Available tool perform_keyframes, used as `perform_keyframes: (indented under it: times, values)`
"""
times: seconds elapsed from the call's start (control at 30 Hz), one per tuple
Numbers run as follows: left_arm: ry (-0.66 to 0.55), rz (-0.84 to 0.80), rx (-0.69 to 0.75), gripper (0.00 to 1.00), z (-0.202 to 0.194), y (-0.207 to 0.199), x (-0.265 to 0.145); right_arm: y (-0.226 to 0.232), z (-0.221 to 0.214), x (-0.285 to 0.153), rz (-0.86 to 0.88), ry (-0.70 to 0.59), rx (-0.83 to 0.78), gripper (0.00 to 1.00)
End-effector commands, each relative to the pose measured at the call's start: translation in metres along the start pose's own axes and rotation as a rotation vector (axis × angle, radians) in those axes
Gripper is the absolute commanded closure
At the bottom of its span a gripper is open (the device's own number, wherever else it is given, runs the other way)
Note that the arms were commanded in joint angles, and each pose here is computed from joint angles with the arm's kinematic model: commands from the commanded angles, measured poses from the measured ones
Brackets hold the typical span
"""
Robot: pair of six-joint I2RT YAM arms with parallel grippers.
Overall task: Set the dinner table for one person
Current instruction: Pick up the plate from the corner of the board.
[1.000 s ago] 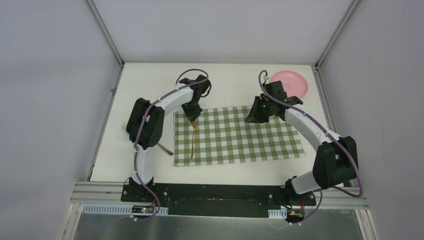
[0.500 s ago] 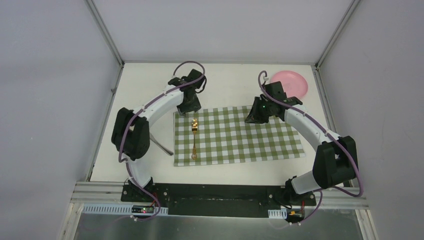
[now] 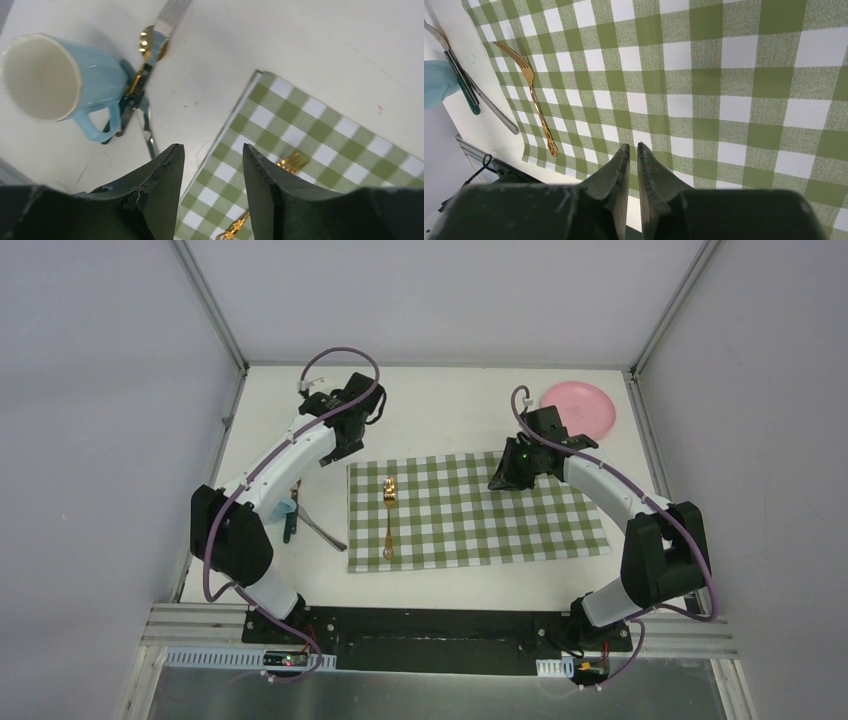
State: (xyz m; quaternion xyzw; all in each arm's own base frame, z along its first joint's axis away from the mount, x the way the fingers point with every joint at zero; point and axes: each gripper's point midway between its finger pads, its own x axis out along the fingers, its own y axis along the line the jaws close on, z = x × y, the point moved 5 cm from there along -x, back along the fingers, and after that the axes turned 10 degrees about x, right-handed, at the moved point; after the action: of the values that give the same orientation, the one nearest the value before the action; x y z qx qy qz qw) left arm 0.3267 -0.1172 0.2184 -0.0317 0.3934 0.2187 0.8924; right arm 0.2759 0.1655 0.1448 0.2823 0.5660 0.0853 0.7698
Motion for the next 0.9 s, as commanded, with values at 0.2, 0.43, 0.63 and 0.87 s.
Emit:
perform_keyframes:
  times: [0.2,0.43,0.63,0.87]
  values:
    - [0.044,0.227,-0.065,0.45,-0.015,0.07,0.014,0.01,0.003,-0.004,0.054,-0.02,-0.029,0.86]
    - [0.064,0.184,-0.043,0.46,-0.015,0.091,0.023,0.008,0.001,-0.003,0.046,-0.018,-0.03,0.86]
    - [0.063,0.171,-0.04,0.47,-0.009,0.102,0.022,0.009,0.0,0.001,0.041,-0.009,-0.026,0.86]
    - [0.082,0.071,-0.03,0.49,-0.009,0.088,0.024,-0.004,0.019,-0.002,-0.108,-0.124,-0.031,0.87]
